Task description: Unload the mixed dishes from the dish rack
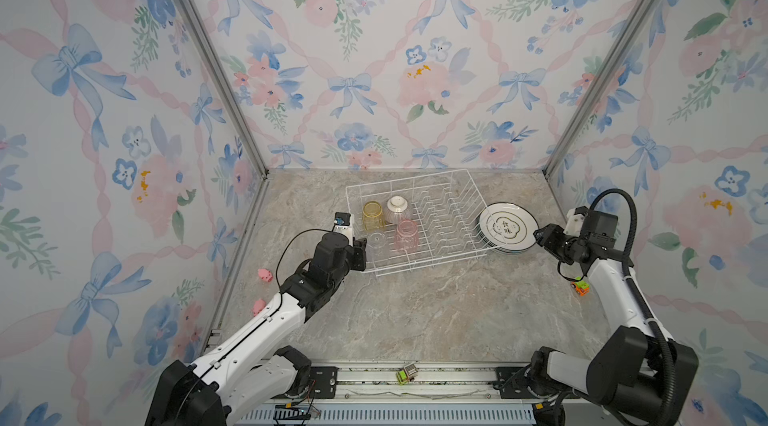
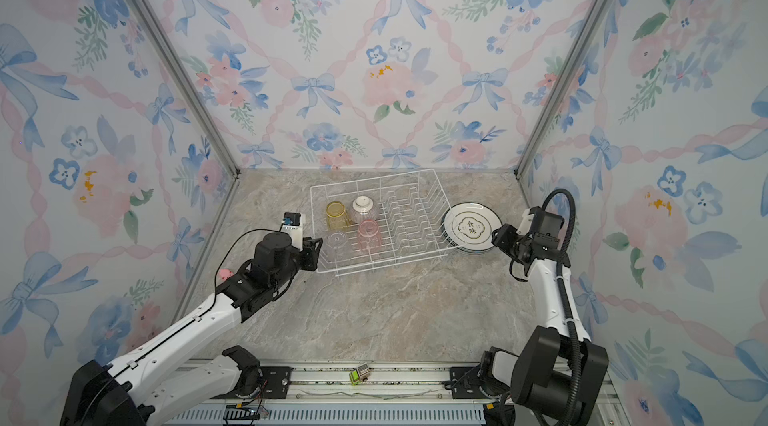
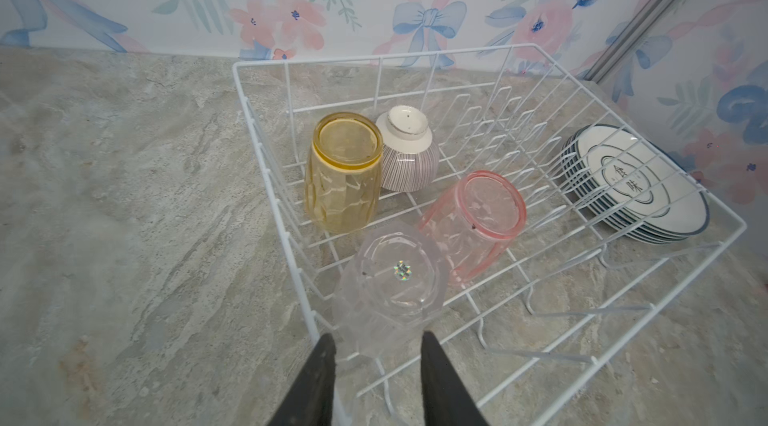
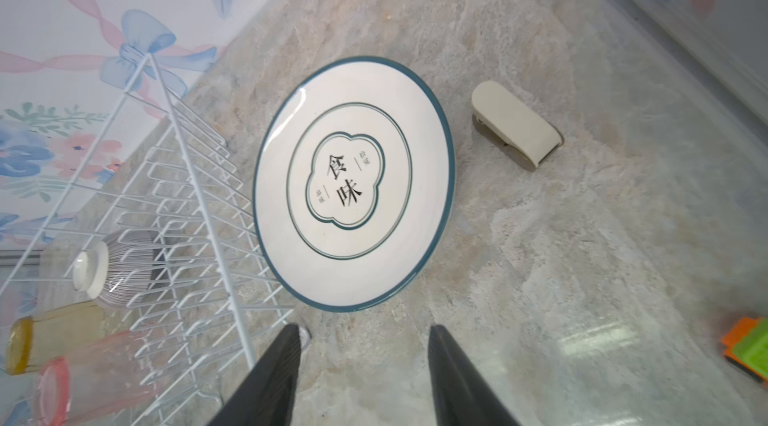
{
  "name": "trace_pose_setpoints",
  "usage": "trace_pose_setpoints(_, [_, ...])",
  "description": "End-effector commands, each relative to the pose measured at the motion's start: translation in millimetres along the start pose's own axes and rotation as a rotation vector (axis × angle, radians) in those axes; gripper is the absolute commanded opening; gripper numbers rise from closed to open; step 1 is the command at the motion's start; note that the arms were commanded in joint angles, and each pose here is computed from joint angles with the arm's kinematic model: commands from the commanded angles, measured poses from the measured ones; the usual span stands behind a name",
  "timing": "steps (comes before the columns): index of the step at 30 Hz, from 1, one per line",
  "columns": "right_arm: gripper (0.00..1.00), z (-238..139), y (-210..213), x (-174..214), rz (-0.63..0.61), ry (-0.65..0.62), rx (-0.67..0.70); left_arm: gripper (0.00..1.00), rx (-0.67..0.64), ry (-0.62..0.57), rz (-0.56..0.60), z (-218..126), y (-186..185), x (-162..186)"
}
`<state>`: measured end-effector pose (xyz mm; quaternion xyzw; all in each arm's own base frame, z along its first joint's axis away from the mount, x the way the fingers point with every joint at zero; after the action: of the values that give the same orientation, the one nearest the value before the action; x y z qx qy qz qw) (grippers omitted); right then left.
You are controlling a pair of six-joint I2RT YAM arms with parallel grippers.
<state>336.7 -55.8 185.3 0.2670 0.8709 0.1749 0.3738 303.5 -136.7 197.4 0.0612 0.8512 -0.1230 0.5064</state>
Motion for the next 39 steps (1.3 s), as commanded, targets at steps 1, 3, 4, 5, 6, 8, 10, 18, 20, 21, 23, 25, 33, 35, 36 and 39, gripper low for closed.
trace_pose_setpoints(1, [0.50, -8, 32, 6, -0.076, 0.049, -0.096, 0.35, -0.030, 0.045, -0.048, 3, 16, 13])
trace_pose_setpoints(3, [0.50, -5, 47, 10, -0.111, 0.087, -0.142, 0.35, -0.038, 0.071, -0.076, 8, 23, 20])
trace_pose_setpoints(4, [0.50, 0, 54, 13, -0.123, 0.111, -0.165, 0.35, -0.041, 0.085, -0.086, 11, 26, 24])
trace_pose_setpoints(5, [0.49, 3, 60, 15, -0.131, 0.126, -0.188, 0.35, -0.041, 0.098, -0.093, 14, 28, 27])
trace_pose_setpoints(6, [0.48, 9, 65, 18, -0.134, 0.148, -0.207, 0.35, -0.038, 0.110, -0.101, 17, 29, 30])
trace_pose_setpoints(8, [0.47, 21, 71, 23, -0.143, 0.183, -0.222, 0.34, -0.029, 0.126, -0.115, 23, 29, 34])
trace_pose_setpoints(10, [0.45, 34, 74, 27, -0.151, 0.211, -0.225, 0.34, -0.005, 0.135, -0.129, 28, 26, 38])
trace_pose_setpoints(18, [0.42, 73, 77, 35, -0.142, 0.264, -0.228, 0.32, 0.060, 0.137, -0.160, 45, 16, 38])
trace_pose_setpoints(20, [0.41, 78, 77, 37, -0.143, 0.269, -0.230, 0.31, 0.068, 0.136, -0.162, 47, 15, 38])
trace_pose_setpoints(21, [0.40, 80, 76, 38, -0.142, 0.273, -0.229, 0.30, 0.069, 0.138, -0.162, 49, 14, 38])
trace_pose_setpoints(23, [0.39, 83, 76, 39, -0.141, 0.279, -0.231, 0.29, 0.069, 0.146, -0.163, 52, 15, 40])
trace_pose_setpoints(25, [0.38, 85, 75, 41, -0.138, 0.283, -0.232, 0.27, 0.073, 0.157, -0.160, 55, 14, 42])
trace_pose_setpoints(33, [0.27, 88, 82, 40, -0.144, 0.293, -0.257, 0.19, 0.068, 0.171, -0.158, 61, 15, 44])
trace_pose_setpoints(35, [0.21, 90, 85, 43, -0.146, 0.305, -0.264, 0.17, 0.064, 0.175, -0.159, 61, 16, 46])
trace_pose_setpoints(36, [0.20, 91, 86, 44, -0.149, 0.308, -0.265, 0.17, 0.064, 0.175, -0.159, 61, 17, 46])
trace_pose_setpoints(39, [0.19, 94, 89, 49, -0.154, 0.321, -0.269, 0.16, 0.064, 0.178, -0.157, 61, 17, 47])
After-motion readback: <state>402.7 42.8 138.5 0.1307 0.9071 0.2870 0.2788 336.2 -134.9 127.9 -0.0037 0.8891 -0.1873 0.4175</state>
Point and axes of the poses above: each gripper's point midway between its finger pads, its own z axis out along the fingers, its own y axis along the line the jaws close on, x = y × z, the point moved 1 cm from there along -z, back along the fingers, and after that the axes turned 4 degrees about z, right-handed, at the moved point
